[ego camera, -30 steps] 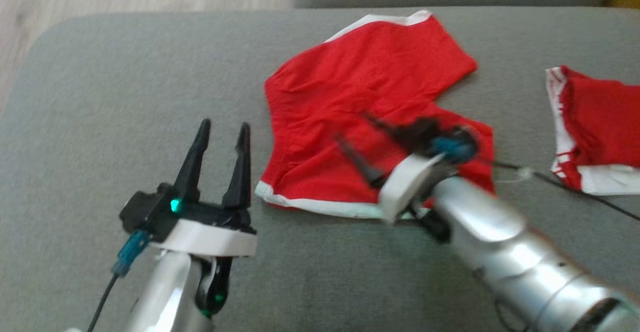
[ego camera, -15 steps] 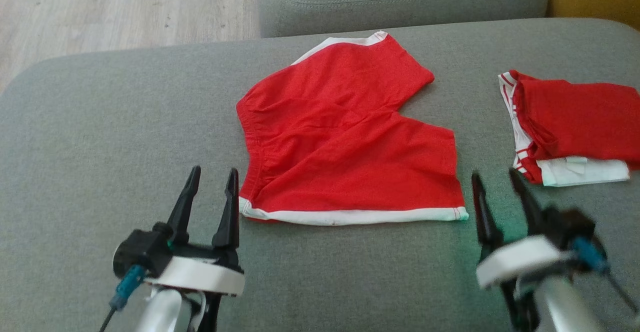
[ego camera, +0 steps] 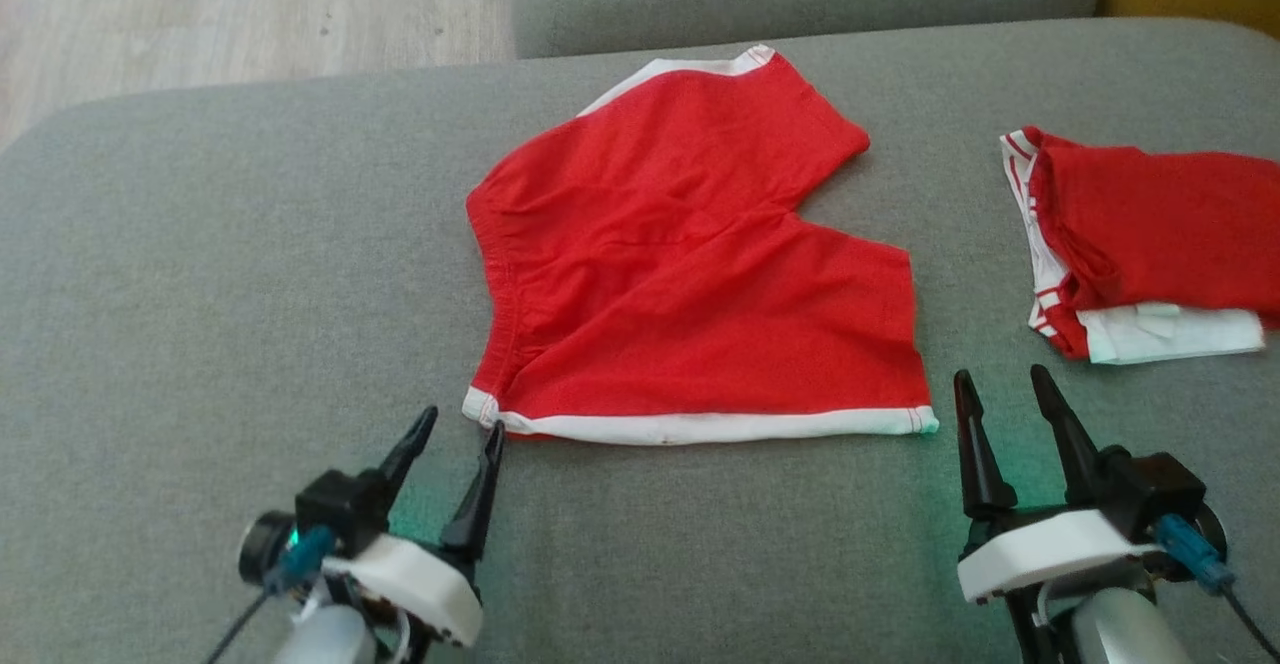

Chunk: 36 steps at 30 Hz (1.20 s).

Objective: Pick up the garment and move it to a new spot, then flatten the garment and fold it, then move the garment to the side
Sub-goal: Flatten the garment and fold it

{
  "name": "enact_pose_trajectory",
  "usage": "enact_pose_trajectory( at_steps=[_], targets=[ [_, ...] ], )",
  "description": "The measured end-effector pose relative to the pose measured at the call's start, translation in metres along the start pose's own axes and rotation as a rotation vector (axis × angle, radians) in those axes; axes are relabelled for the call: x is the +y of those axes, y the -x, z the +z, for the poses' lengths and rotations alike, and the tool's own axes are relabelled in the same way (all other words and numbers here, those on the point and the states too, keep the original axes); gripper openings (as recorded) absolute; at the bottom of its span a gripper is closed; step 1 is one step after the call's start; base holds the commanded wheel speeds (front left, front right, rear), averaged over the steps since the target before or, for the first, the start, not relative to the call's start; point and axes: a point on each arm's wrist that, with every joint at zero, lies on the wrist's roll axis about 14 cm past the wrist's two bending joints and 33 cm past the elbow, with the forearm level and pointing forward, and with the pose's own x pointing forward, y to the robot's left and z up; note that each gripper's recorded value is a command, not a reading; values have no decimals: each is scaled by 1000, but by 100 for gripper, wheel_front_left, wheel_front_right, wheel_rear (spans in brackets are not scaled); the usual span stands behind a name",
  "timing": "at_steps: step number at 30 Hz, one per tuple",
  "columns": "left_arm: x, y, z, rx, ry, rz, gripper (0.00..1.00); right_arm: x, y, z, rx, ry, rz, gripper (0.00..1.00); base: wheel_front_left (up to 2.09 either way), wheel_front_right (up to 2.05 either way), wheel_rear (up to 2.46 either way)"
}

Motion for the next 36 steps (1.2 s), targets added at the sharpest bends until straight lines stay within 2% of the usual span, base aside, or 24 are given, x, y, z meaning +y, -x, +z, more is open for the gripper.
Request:
enact_pose_trajectory(
  at_steps=[5,22,23,24,25,29,36],
  targets=[
    [11,-15,-3,65,-46,-18,100,-2,-4,-4,13,-7,-5,100,0,0,0],
    [8,-31,-23,205,-63,-111,100,-16,-14,-3,17,-8,-43,100,0,0,0],
    [7,-31,-24,210,-61,-114,90,-16,-14,-4,19,-8,-45,100,0,0,0],
    [5,-31,-26,215,-61,-120,28,-17,-13,-5,22,-8,-46,100,0,0,0],
    [4,-31,-27,220,-62,-126,0,-17,-13,-6,25,-9,-47,100,0,0,0],
    [1,-33,-25,216,-66,-142,0,-12,-12,-15,66,2,-30,100,0,0,0],
    [5,-31,-18,176,-67,-132,0,17,-9,-37,167,66,71,100,0,0,0]
  ],
)
